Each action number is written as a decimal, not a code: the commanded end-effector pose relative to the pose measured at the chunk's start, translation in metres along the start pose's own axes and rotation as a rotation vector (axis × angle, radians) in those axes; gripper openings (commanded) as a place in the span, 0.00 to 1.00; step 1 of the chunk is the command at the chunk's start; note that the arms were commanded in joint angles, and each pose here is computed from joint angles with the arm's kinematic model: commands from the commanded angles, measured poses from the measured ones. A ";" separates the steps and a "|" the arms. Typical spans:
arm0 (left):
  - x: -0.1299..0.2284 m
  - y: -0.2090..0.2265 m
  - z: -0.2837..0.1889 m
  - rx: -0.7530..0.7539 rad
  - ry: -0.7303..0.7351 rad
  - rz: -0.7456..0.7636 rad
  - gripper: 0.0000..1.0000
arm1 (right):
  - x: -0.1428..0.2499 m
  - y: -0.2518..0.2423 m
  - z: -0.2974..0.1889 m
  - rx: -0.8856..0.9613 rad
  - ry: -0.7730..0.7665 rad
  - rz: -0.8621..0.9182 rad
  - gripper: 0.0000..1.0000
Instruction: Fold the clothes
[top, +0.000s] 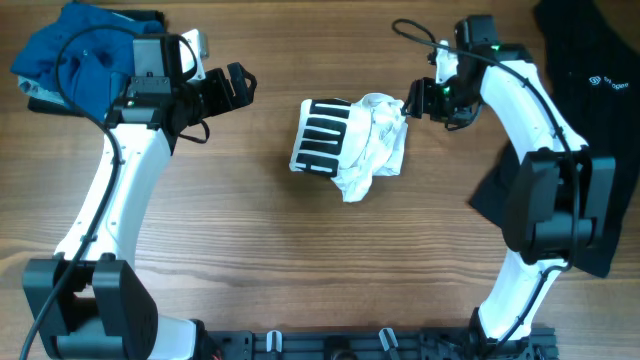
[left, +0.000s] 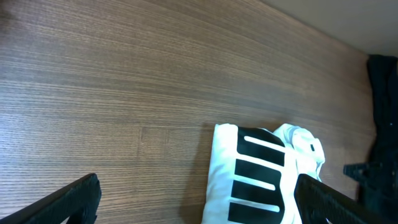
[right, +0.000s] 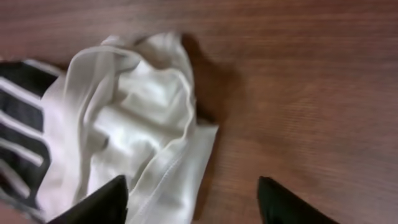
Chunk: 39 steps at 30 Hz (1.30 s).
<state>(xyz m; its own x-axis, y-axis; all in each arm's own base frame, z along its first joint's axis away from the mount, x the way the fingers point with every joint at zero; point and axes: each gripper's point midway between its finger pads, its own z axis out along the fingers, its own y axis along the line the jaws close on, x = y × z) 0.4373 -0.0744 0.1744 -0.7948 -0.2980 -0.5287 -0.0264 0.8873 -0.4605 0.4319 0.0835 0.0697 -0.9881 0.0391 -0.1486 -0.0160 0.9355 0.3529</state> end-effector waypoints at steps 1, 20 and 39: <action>-0.007 0.002 -0.004 -0.013 -0.022 0.026 1.00 | 0.019 0.041 -0.011 -0.190 0.058 -0.071 0.79; -0.008 0.016 -0.005 -0.096 -0.037 0.021 1.00 | 0.115 0.069 0.041 0.101 0.274 -0.044 0.07; -0.008 0.016 -0.005 -0.097 -0.037 0.021 1.00 | 0.139 0.008 0.022 0.184 0.328 0.096 0.66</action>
<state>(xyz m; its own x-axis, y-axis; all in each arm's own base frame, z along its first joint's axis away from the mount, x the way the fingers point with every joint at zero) 0.4376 -0.0603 0.1686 -0.7854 -0.3067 -0.5377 -0.0824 0.9127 -0.4002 0.2851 0.0849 0.0086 -0.9525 0.1320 0.2746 0.1458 0.9889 0.0304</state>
